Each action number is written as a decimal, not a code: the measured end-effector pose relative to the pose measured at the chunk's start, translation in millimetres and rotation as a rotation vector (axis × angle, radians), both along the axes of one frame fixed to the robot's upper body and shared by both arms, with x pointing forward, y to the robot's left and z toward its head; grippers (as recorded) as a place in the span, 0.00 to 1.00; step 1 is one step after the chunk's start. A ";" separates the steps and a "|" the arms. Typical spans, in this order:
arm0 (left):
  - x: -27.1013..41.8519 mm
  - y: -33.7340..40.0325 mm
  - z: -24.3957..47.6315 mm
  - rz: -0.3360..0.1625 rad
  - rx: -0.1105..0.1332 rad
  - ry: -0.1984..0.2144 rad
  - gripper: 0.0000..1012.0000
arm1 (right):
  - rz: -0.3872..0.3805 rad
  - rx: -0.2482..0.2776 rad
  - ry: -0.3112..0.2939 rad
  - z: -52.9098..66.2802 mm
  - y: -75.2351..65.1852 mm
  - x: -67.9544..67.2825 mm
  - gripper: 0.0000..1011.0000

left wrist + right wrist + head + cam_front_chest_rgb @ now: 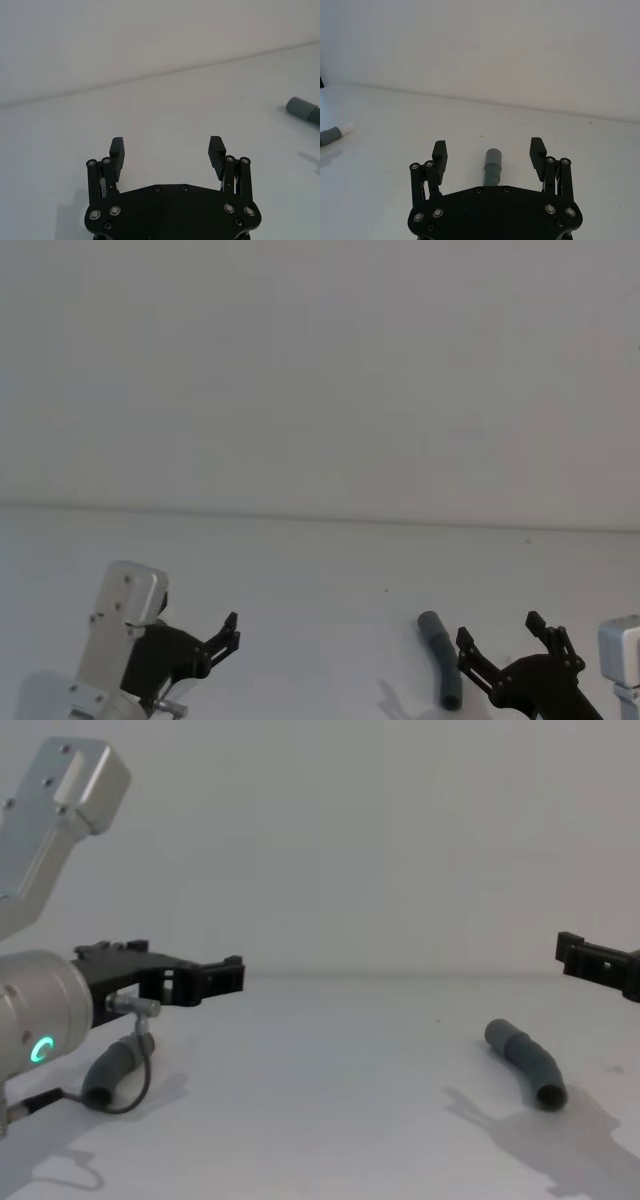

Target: Use both hands to pick up one end of the pipe from the table, align the ends, and insert them.

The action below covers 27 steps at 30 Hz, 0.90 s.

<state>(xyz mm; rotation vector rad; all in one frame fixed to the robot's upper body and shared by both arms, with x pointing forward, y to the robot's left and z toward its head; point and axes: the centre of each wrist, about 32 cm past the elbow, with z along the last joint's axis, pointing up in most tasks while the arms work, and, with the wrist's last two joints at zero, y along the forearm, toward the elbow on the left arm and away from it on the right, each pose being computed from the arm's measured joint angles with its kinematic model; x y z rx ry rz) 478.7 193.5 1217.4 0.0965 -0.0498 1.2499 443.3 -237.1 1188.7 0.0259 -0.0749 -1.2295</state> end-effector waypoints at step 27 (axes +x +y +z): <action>-3.0 31.8 34.0 0.137 0.030 0.283 0.99 | 0.000 0.000 0.000 0.0 0.0 0.0 0.99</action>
